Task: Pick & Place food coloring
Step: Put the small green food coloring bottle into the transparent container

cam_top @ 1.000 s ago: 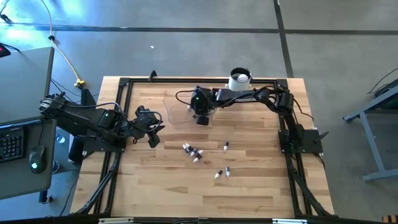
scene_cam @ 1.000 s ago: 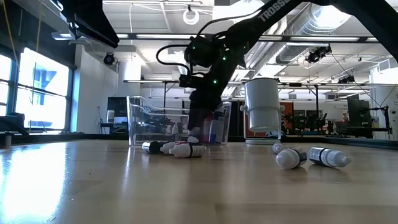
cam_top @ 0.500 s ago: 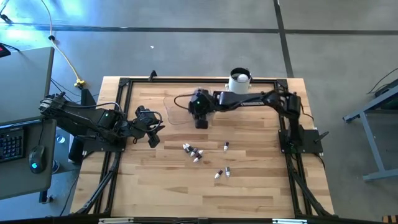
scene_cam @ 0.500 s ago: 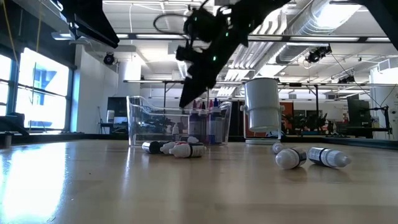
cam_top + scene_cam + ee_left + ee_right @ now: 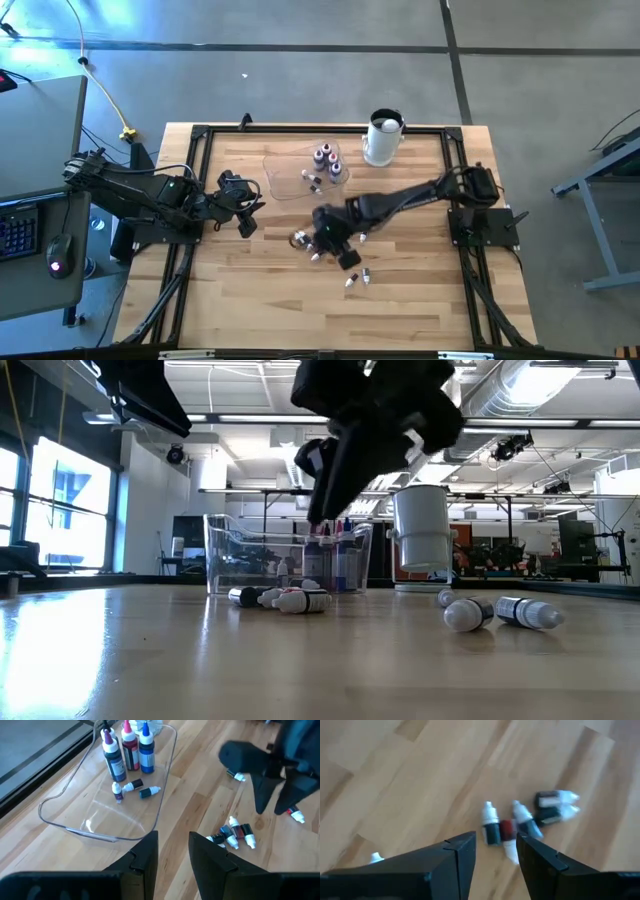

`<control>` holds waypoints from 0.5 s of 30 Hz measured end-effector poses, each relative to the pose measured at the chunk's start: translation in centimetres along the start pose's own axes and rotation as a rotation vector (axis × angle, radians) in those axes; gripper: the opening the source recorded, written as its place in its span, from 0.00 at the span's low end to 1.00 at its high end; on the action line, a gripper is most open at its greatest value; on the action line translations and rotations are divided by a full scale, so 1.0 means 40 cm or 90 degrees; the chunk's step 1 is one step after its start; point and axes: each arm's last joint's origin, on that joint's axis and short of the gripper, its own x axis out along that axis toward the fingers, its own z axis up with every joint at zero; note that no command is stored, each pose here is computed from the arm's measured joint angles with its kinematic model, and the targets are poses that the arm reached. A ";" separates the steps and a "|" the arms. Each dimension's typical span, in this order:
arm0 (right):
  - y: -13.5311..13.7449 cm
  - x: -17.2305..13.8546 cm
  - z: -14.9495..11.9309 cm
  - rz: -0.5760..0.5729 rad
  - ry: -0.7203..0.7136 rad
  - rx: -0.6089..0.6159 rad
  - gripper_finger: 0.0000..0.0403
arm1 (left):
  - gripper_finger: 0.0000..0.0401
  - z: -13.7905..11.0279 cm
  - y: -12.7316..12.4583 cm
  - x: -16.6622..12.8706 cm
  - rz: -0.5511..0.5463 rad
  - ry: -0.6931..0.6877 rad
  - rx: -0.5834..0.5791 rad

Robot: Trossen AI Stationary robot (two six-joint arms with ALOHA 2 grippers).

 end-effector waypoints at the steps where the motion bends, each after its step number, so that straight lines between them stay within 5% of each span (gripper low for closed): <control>1: 0.014 0.012 -0.007 -0.002 -0.001 -0.015 0.33 | 0.26 0.000 0.000 0.000 0.000 0.000 0.000; 15: 0.035 0.106 -0.118 -0.022 -0.135 -0.023 0.33 | 0.26 0.000 0.000 0.000 -0.001 0.000 0.000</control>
